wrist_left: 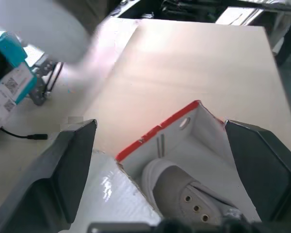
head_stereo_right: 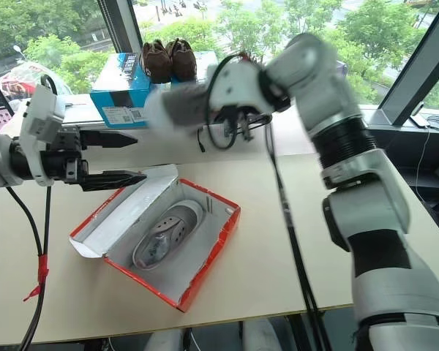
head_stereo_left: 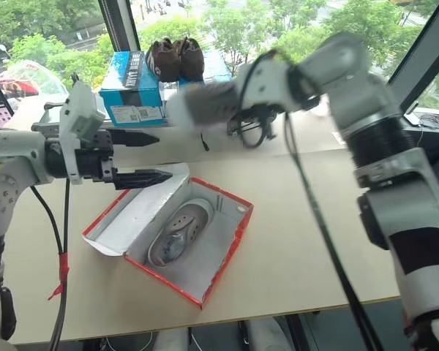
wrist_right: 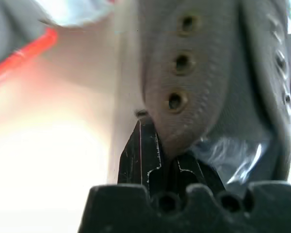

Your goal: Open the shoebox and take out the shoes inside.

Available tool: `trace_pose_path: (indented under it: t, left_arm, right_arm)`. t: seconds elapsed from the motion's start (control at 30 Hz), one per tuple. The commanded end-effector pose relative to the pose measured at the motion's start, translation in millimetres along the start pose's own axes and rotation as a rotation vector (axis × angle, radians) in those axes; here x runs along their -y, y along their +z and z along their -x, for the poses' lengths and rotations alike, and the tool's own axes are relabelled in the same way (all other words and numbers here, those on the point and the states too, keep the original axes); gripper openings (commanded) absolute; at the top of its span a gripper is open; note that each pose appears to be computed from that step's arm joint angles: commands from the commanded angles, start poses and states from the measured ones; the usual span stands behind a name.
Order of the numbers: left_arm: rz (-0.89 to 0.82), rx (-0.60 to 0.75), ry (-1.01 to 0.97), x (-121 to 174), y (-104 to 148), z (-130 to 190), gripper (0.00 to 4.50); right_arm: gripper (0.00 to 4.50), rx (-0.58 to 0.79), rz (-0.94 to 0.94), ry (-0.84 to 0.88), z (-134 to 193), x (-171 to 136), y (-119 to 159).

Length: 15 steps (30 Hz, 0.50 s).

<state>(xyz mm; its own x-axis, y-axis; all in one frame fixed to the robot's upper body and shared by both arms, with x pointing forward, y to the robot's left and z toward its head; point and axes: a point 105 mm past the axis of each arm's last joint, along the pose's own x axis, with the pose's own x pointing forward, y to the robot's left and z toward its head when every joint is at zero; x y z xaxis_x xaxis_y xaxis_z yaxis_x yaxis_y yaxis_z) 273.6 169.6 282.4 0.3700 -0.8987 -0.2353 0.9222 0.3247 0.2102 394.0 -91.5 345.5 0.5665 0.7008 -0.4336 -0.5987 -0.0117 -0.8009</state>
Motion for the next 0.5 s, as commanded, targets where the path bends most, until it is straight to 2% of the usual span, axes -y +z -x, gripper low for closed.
trace_pose_path:
  t: [0.03, 0.07, 0.13, 0.23, 0.3, 0.37, 0.43, 0.5]
  left_arm:
    - [-0.048, 0.002, 0.012, 2, 17, 15, 4.50]
    - [-0.049, -0.011, 0.017, 2, 18, 18, 4.50]
    - [-0.047, -0.025, 0.020, 3, 18, 22, 4.50]
    - [-0.055, -0.032, 0.029, 1, 23, 26, 4.50]
    - [-0.062, -0.029, 0.025, 0, 26, 25, 4.50]
    - [-0.066, -0.023, 0.016, 1, 29, 24, 4.50]
    - [-0.067, -0.015, 0.011, 1, 32, 24, 4.50]
    - [-0.065, -0.014, 0.011, 1, 33, 25, 4.50]
  right_arm:
    - [0.04, -0.092, -0.233, -0.204, 56, 12, -49]
    - [0.04, -0.122, -0.296, -0.197, 65, -4, -71]
    - [0.04, -0.171, -0.404, -0.191, 75, -28, -98]
    - [0.04, -0.344, -0.706, -0.162, 88, -91, -155]
    - [0.04, -0.434, -0.843, -0.155, 93, -125, -176]
    - [0.04, -0.484, -0.987, -0.146, 96, -151, -187]
    - [0.04, -0.486, -1.112, -0.167, 98, -164, -190]
    - [0.04, -0.507, -1.154, -0.160, 99, -173, -192]
